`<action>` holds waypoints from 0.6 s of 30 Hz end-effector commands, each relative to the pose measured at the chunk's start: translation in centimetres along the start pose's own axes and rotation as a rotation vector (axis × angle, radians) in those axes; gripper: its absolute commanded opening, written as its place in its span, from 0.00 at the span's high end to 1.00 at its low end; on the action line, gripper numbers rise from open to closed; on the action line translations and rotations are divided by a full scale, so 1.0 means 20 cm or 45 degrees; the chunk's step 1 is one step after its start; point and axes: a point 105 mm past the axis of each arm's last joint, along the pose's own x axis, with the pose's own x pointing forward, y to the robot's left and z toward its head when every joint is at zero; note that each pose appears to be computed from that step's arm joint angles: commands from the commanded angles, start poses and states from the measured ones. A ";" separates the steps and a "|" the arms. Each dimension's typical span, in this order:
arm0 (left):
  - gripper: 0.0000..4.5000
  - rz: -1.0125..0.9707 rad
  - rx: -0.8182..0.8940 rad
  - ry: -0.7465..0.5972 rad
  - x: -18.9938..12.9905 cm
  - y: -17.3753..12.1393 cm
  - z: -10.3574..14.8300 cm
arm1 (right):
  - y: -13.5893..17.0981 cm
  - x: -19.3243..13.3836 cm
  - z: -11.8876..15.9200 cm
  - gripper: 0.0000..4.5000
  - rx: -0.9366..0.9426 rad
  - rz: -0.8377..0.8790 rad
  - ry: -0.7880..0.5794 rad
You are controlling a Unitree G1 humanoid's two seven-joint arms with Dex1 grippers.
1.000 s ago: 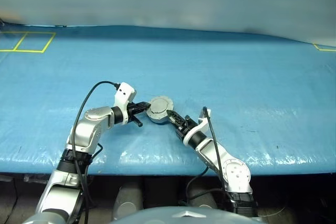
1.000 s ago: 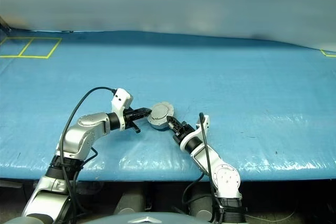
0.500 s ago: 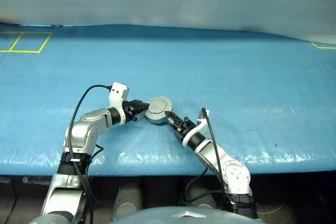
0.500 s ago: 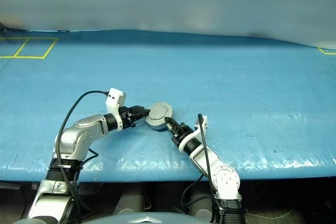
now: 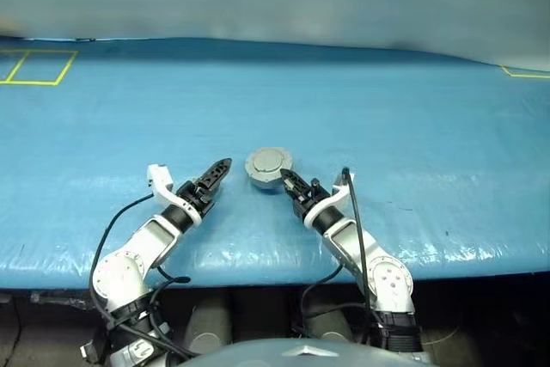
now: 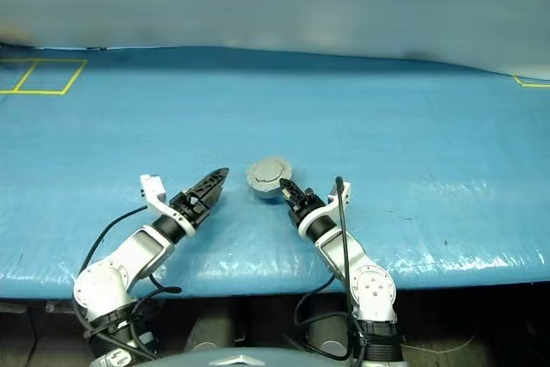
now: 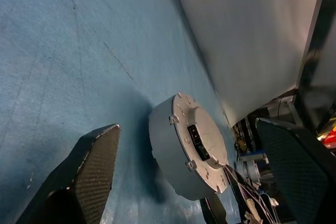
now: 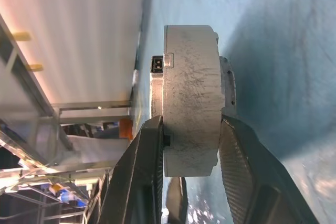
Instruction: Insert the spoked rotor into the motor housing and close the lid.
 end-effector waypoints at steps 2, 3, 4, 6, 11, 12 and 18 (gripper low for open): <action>0.00 -0.185 -0.164 0.011 0.04 -0.14 -0.08 | 0.33 0.03 -0.05 0.75 0.048 0.306 0.029; 0.00 -0.196 -0.190 0.017 0.04 -0.14 -0.09 | 0.35 0.03 -0.06 0.75 0.046 0.320 0.042; 0.00 -0.199 -0.208 0.021 0.04 -0.15 -0.09 | 0.37 0.03 -0.07 0.75 0.045 0.329 0.050; 0.00 -0.193 -0.240 0.057 0.05 -0.14 -0.12 | 0.40 0.03 -0.10 0.75 0.040 0.341 0.079; 0.00 -0.285 -0.313 0.067 0.08 -0.20 -0.14 | 0.44 0.01 -0.21 0.75 0.055 0.367 0.166; 0.00 -0.294 -0.321 0.070 0.08 -0.20 -0.14 | 0.44 0.01 -0.22 0.75 0.057 0.369 0.178; 0.00 -0.312 -0.420 0.015 0.10 -0.21 -0.13 | 0.44 -0.01 -0.27 0.75 0.050 0.364 0.241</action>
